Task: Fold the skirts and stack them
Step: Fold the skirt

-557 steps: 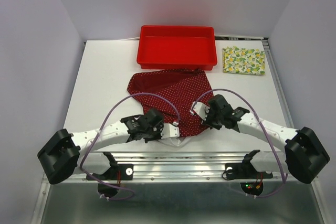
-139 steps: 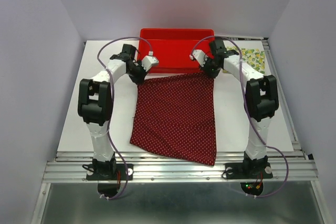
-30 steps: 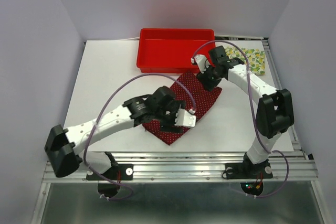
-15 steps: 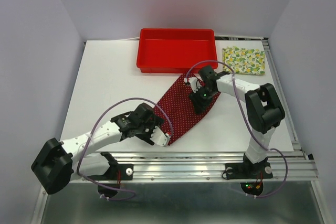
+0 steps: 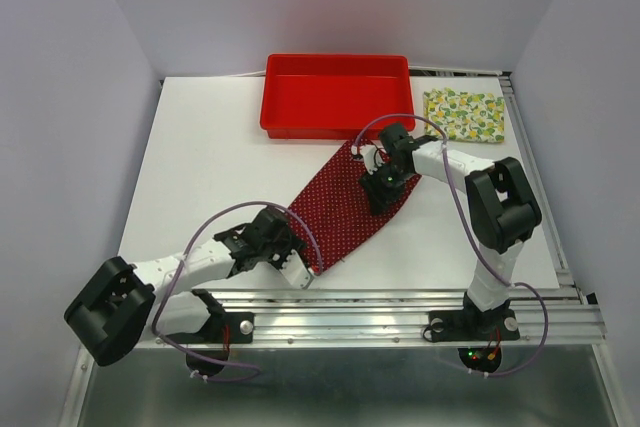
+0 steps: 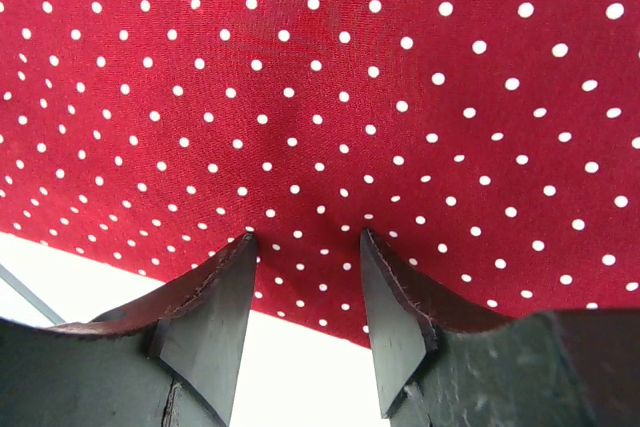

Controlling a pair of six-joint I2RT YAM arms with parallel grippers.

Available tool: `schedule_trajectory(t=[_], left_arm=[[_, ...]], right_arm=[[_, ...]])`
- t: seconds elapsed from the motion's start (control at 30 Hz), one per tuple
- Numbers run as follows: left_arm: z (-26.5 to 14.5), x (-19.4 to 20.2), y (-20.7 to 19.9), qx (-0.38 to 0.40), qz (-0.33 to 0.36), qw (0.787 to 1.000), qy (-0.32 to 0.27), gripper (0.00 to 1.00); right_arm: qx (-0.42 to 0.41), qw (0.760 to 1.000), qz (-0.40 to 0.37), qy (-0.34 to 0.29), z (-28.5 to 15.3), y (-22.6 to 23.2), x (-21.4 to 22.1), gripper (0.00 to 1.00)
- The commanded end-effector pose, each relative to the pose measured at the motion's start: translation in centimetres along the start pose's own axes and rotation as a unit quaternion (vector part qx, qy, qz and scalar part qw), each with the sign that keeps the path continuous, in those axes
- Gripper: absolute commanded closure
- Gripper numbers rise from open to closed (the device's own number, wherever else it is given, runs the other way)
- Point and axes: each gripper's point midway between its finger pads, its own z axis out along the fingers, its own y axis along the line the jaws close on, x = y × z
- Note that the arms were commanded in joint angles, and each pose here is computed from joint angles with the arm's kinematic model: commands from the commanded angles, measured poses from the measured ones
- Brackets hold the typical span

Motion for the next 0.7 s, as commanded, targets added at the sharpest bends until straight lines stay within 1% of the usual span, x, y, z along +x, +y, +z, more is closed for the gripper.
schedule_trajectory(t=[0.0, 0.03, 0.1, 0.13, 0.2, 0.23, 0.27, 0.33, 0.37, 0.4, 0.47, 0.5, 0.57, 0.63, 0.67], left_arm=[[0.5, -0.6, 0.9, -0.019, -0.006, 1.0, -0.02, 0.53], [0.3, -0.9, 0.6, -0.011, -0.01, 1.0, -0.026, 0.66], [-0.2, -1.6, 1.0, -0.014, -0.014, 0.999, -0.046, 0.78], [-1.0, -2.0, 1.8, -0.028, -0.012, 0.998, -0.054, 0.86], [-1.6, -2.9, 1.5, -0.025, -0.015, 0.997, -0.073, 0.99], [-2.5, -3.2, 2.0, -0.039, -0.013, 0.996, -0.079, 1.0], [-2.8, -3.6, 1.3, -0.026, -0.012, 0.996, -0.084, 1.0], [-3.9, -4.7, 1.2, -0.029, -0.008, 0.995, -0.098, 1.0], [-4.2, -5.0, 0.2, -0.01, -0.009, 0.995, -0.101, 1.0], [-4.7, -5.5, 0.3, -0.012, -0.014, 0.994, -0.108, 1.0], [-5.2, -6.5, -0.8, 0.014, -0.017, 0.993, -0.119, 1.0], [-5.3, -6.8, -1.1, 0.023, -0.021, 0.992, -0.124, 1.0], [-5.7, -7.4, -1.4, 0.041, -0.04, 0.99, -0.13, 1.0], [-5.5, -7.7, -1.6, 0.061, -0.052, 0.988, -0.135, 1.0], [-5.3, -7.8, -1.8, 0.068, -0.06, 0.987, -0.133, 0.96]], right_arm=[[0.013, 1.0, -0.005, 0.019, 2.3, -1.4, 0.9, 0.48], [0.016, 1.0, -0.006, 0.019, 2.3, -1.5, 0.8, 0.48], [0.021, 1.0, -0.008, 0.02, 2.3, -1.7, 0.8, 0.48], [0.022, 1.0, -0.007, 0.02, 2.2, -1.7, 0.8, 0.48], [0.026, 0.999, -0.011, 0.016, 2.0, -1.8, 0.6, 0.48], [0.027, 0.999, -0.012, 0.015, 1.8, -1.8, 0.5, 0.48], [0.032, 0.999, -0.013, 0.013, 1.6, -1.9, 0.4, 0.48], [0.039, 0.999, -0.017, 0.007, 1.1, -2.0, 0.1, 0.48], [0.047, 0.999, -0.023, -0.003, 0.4, -2.0, -0.5, 0.48], [0.053, 0.998, -0.027, -0.015, -0.2, -2.0, -1.2, 0.48], [0.061, 0.997, -0.025, -0.04, -1.5, -1.8, -2.6, 0.48], [0.064, 0.996, -0.025, -0.065, -2.8, -1.8, -3.9, 0.48], [0.049, 0.994, -0.013, -0.097, -4.0, -1.0, -5.4, 0.46], [0.035, 0.992, -0.018, -0.122, -5.0, -0.2, -6.6, 0.45], [0.014, 0.992, -0.015, -0.128, -5.0, 0.6, -6.8, 0.44]])
